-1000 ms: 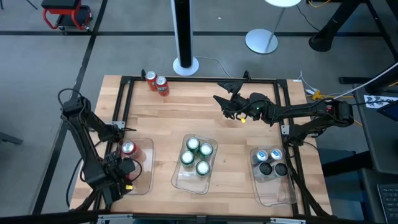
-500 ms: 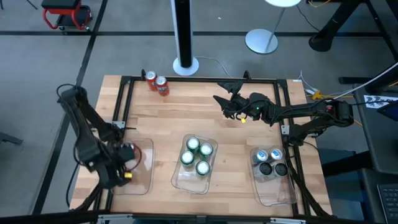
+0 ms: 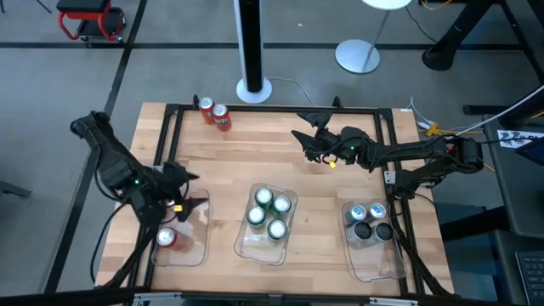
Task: Sort soda cans
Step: Put the orange soda can into the left transparent bin
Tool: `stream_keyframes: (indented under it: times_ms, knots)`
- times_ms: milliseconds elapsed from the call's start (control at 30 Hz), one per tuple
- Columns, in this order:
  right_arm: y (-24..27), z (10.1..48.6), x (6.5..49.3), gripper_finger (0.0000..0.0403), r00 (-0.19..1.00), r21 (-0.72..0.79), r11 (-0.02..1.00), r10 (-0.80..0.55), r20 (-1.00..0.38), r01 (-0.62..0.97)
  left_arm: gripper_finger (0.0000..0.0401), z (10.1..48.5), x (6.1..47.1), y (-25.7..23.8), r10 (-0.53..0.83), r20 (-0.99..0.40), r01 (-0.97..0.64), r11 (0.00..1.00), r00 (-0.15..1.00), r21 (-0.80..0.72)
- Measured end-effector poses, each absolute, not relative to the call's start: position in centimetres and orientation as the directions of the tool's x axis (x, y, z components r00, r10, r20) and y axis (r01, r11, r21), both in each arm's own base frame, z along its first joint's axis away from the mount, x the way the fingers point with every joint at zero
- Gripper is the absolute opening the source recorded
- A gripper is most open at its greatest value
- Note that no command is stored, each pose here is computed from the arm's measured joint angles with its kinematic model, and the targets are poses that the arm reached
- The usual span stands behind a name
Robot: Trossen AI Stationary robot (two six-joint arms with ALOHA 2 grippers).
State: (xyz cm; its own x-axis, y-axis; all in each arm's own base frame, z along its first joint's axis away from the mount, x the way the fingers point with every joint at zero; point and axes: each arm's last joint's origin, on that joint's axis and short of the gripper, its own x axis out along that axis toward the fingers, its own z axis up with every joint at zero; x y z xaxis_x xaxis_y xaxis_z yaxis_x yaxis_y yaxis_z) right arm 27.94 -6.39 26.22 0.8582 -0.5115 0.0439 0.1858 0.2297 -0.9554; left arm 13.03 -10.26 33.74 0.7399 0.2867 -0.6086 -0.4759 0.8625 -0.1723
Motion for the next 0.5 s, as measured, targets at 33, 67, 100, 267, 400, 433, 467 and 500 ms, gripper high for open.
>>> stream_keyframes:
  times_ms: [33, 67, 100, 267, 400, 433, 467, 500]
  knots:
    - [-6.4, 26.2, 27.9, 0.0399, 0.858, -0.955, 0.230, -0.511, 0.044, 0.186, 0.0379, 33.8, 13.3, -10.1, 0.322, -0.583, -0.485, 0.863, 0.746, -0.143]
    - [-6.4, 26.2, 27.9, 0.0399, 0.858, -0.955, 0.230, -0.511, 0.044, 0.186, 0.0379, 33.8, 13.5, -9.9, 0.357, -0.559, -0.497, 0.860, 0.748, -0.116]
    - [-6.4, 26.2, 27.9, 0.0399, 0.858, -0.955, 0.230, -0.511, 0.044, 0.186, 0.0379, 33.9, 13.8, -9.6, 0.390, -0.538, -0.514, 0.853, 0.748, -0.096]
    - [-6.4, 26.2, 27.9, 0.0399, 0.858, -0.955, 0.230, -0.511, 0.044, 0.185, 0.0379, 34.5, 15.2, -8.1, 0.529, -0.436, -0.579, 0.815, 0.728, 0.023]
    - [-6.4, 26.2, 27.9, 0.0399, 0.858, -0.955, 0.230, -0.511, 0.044, 0.186, 0.0379, 34.9, 16.7, -6.2, 0.605, -0.411, -0.639, 0.766, 0.681, 0.068]
    - [-6.4, 26.2, 27.9, 0.0399, 0.858, -0.955, 0.230, -0.511, 0.044, 0.186, 0.0379, 35.0, 17.1, -5.6, 0.616, -0.415, -0.647, 0.758, 0.669, 0.082]
    - [-6.4, 26.2, 27.9, 0.0399, 0.858, -0.955, 0.230, -0.511, 0.044, 0.186, 0.0379, 35.0, 17.5, -5.0, 0.624, -0.423, -0.652, 0.752, 0.657, 0.098]
    - [-6.4, 26.2, 27.9, 0.0399, 0.858, -0.955, 0.230, -0.511, 0.044, 0.186, 0.0379, 35.1, 17.9, -4.3, 0.629, -0.434, -0.654, 0.748, 0.645, 0.112]
